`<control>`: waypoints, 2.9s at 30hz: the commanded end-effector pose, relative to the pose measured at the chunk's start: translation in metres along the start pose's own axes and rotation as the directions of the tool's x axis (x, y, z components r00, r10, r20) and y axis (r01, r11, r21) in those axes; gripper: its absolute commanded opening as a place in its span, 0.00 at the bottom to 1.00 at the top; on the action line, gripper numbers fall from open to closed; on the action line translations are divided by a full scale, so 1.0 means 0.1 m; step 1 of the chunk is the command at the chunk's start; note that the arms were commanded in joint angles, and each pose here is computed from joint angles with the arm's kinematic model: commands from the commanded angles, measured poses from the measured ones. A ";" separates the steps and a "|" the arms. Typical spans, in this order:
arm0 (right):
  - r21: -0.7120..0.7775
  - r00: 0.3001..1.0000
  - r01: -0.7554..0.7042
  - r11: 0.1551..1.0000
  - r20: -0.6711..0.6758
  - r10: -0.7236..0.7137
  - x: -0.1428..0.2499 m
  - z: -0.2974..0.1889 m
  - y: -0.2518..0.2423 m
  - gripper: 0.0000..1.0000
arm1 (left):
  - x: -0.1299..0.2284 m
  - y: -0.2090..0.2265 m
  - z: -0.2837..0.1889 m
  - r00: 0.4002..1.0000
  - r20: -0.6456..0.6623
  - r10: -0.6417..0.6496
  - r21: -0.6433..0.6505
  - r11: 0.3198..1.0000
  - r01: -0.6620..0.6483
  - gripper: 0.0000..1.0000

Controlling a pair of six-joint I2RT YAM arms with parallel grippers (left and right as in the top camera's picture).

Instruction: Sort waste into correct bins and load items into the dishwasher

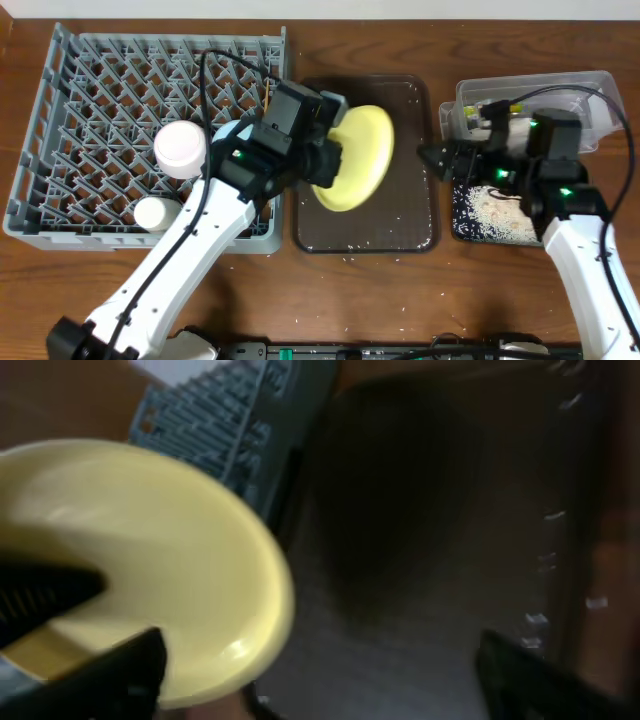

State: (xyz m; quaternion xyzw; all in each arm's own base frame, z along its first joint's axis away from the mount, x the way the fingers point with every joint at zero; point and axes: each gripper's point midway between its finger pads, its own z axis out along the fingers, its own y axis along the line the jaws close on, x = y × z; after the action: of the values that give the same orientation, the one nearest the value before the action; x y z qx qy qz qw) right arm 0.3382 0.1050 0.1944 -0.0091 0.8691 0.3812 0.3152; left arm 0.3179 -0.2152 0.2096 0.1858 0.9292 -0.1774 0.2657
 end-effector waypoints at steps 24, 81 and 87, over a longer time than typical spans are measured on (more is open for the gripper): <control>0.412 0.955 -0.218 0.885 0.277 0.107 -0.30 -0.76 -0.76 0.99 | 0.26 2.88 -1.90 0.994 -0.077 -0.072 -0.928 0.370 -0.045 0.08; 0.218 0.991 -0.091 0.972 0.119 0.066 -0.08 -0.42 -0.23 0.99 | -0.03 1.65 -1.60 0.891 0.367 -0.267 -0.274 0.884 0.378 0.90; 0.244 0.993 0.110 0.963 0.012 -0.116 0.15 -0.06 0.15 0.99 | 0.12 1.17 -1.59 0.923 0.298 -0.245 -0.174 0.936 0.305 0.91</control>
State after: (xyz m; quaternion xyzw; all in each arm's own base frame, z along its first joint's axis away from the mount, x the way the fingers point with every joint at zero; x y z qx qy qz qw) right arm 0.3214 0.0953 0.1967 0.0307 0.8993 0.2841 0.3310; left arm 0.2981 -0.0216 0.2956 -0.0191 0.9190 -0.0862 0.3842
